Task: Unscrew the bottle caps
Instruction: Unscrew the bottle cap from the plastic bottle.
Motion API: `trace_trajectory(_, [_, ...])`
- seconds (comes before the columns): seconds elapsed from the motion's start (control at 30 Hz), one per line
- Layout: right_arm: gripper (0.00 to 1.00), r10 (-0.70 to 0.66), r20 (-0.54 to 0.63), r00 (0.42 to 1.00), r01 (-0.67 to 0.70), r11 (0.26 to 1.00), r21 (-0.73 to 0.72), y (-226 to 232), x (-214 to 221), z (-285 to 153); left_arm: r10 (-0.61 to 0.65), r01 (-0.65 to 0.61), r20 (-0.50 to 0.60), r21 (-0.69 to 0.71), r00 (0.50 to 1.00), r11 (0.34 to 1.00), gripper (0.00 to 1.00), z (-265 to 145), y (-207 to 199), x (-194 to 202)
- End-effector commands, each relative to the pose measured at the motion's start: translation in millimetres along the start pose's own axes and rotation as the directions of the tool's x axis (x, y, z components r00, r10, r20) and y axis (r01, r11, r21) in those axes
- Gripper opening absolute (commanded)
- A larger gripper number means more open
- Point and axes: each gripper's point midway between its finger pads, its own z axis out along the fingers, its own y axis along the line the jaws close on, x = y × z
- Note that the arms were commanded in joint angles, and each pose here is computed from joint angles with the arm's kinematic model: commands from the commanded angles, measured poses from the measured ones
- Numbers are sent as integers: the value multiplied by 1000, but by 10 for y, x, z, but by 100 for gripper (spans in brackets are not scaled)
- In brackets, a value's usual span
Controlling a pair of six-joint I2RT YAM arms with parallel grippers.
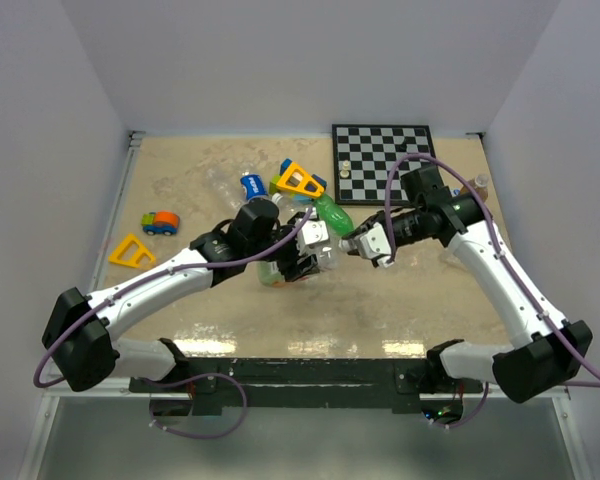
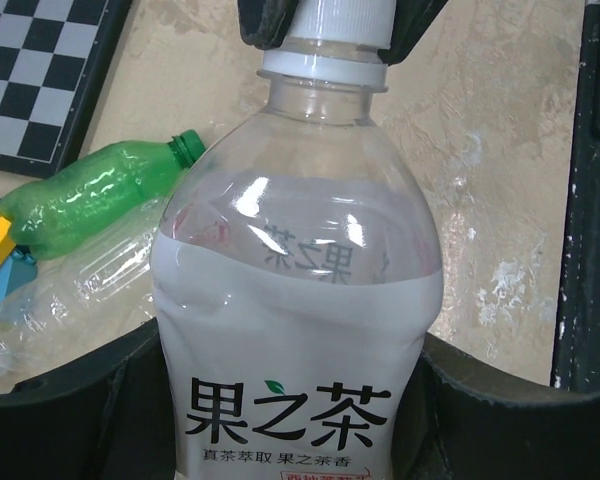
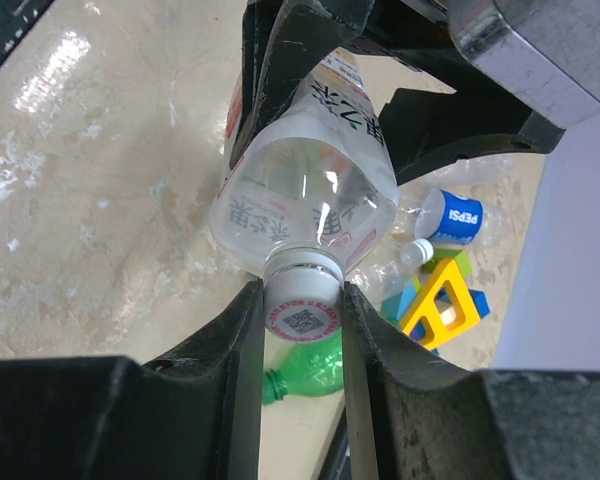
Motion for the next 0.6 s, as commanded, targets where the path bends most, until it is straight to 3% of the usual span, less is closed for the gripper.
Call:
trace_trajectory(0.0, [45,136,1,991,-136,991,7,34,159,48,26,-29,52,59,998,998,1,-100,-108,-174])
trace_trajectory(0.1, [62,231,18,973,-232,971,58,-62,121,30,24,-27,50,55,998,998,1,-101,-98,-170])
trace_trajectory(0.2, [72,286,28,958,-287,952,106,-153,40,-43,23,-25,47,53,999,998,1,-99,-97,-155])
trace_trajectory(0.57, [77,504,27,863,-502,852,145,-111,-318,-339,16,-17,35,8,999,1000,1,-106,-19,-157])
